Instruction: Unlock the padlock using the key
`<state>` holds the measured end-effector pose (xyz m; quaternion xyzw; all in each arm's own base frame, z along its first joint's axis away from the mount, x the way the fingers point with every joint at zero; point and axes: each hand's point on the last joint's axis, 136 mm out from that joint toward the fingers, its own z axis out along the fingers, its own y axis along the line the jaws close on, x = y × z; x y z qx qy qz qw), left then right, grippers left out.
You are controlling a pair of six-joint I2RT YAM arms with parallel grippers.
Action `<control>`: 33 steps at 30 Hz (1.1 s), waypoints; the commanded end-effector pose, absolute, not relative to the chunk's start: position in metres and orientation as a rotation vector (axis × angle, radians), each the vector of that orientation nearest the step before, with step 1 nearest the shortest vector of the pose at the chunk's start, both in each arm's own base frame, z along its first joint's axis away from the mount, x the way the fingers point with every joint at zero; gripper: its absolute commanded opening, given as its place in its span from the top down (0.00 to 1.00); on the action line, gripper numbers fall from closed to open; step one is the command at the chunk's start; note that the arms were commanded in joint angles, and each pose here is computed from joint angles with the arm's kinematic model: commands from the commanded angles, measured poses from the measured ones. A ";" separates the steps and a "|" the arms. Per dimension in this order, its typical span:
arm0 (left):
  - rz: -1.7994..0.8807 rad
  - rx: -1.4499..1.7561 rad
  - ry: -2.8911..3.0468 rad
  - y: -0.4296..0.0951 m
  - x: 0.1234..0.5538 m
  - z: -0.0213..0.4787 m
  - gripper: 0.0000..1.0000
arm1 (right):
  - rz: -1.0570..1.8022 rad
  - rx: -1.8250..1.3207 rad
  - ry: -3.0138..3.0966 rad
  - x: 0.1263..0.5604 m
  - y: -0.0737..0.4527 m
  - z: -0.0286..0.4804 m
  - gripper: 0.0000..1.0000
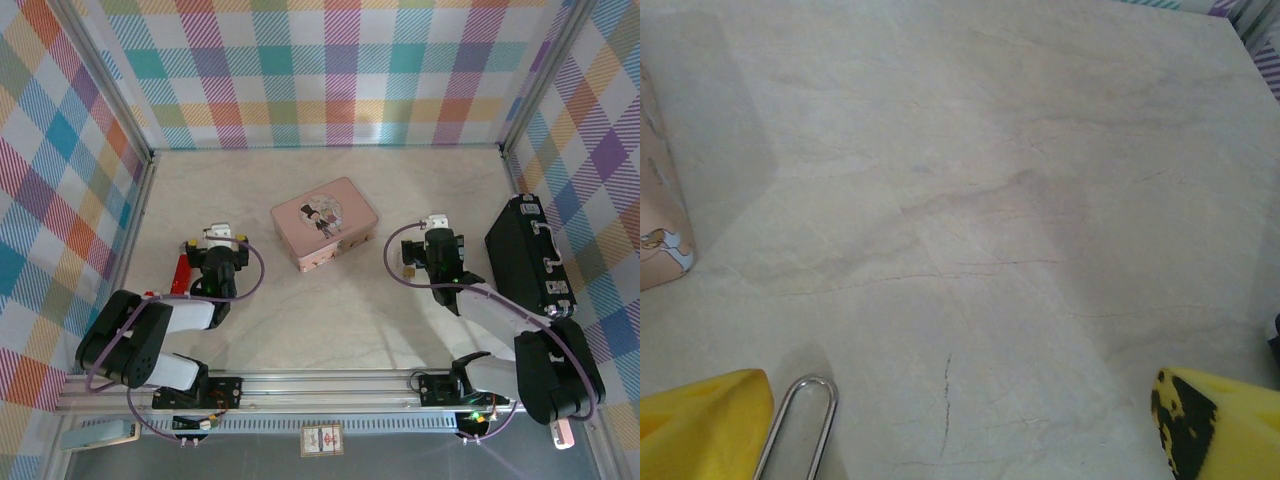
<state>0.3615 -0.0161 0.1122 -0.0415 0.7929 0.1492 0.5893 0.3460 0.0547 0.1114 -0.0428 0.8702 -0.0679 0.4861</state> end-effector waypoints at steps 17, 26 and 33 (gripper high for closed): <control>0.049 -0.154 1.943 0.000 0.399 0.083 0.00 | -0.122 -0.042 1.975 0.370 0.039 0.113 0.02; 0.051 -0.154 1.946 0.000 0.398 0.083 0.00 | -0.062 -0.011 1.948 0.383 0.026 0.116 0.01; 0.052 -0.155 1.945 0.000 0.398 0.083 0.00 | 0.106 0.001 1.981 0.401 0.017 0.096 0.02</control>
